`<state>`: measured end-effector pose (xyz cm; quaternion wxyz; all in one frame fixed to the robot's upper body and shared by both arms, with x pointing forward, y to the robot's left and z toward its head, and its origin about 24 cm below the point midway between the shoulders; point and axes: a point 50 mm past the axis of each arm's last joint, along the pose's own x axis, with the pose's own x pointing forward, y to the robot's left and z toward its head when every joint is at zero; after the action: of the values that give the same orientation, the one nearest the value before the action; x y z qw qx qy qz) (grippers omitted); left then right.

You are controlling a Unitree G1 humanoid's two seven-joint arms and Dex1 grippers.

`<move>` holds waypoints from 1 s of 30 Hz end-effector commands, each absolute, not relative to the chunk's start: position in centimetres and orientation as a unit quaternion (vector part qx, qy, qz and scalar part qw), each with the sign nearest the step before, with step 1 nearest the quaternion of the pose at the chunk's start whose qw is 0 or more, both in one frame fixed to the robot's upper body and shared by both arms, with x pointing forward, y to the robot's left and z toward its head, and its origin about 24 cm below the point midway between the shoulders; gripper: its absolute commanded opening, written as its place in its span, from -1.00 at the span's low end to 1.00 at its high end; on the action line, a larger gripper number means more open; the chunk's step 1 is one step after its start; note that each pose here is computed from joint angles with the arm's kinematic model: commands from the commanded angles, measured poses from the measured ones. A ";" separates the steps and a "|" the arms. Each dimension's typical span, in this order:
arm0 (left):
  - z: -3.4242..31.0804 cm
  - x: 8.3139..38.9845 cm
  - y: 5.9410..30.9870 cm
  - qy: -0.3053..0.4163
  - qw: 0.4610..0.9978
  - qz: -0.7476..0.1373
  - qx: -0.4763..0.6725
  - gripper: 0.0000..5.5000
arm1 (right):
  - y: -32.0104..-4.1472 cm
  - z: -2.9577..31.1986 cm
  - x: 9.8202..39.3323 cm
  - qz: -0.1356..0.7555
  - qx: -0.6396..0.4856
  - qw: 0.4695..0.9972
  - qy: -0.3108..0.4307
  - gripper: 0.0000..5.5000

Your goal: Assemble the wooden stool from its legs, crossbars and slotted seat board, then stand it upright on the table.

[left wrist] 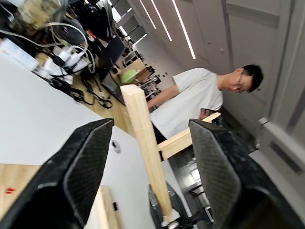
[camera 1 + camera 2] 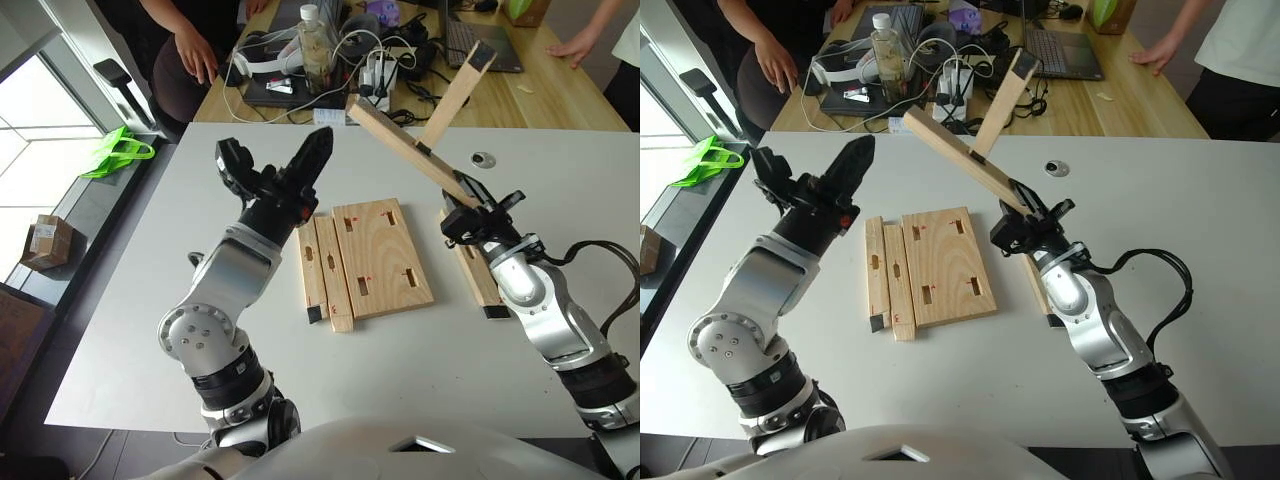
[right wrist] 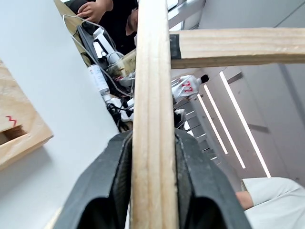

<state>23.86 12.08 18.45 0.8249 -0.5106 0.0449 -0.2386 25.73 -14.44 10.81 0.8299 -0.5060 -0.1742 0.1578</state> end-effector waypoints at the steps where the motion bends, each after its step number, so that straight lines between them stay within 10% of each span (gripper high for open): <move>1: 18.8 24.0 10.5 0.093 0.759 -0.249 -0.595 0.05 | -12.9 11.5 25.5 0.143 -0.511 0.808 -0.256 -0.63; 13: 17.2 24.7 10.9 0.124 0.800 -0.190 -0.555 0.05 | -11.5 11.0 24.1 0.167 -0.510 0.786 -0.307 -0.63; 24: 16.7 24.3 10.7 0.117 0.820 -0.193 -0.526 -0.49 | -11.8 10.3 24.2 0.166 -0.544 0.763 -0.306 -0.63; 30: 16.9 24.7 11.2 0.117 0.796 -0.175 -0.568 -0.64 | -12.9 10.0 24.6 0.142 -0.574 0.752 -0.292 -0.23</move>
<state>24.57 11.09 16.80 0.8029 -0.5559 0.1159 -0.1812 24.48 -12.42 10.10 0.7597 -0.5594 -0.2954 0.1502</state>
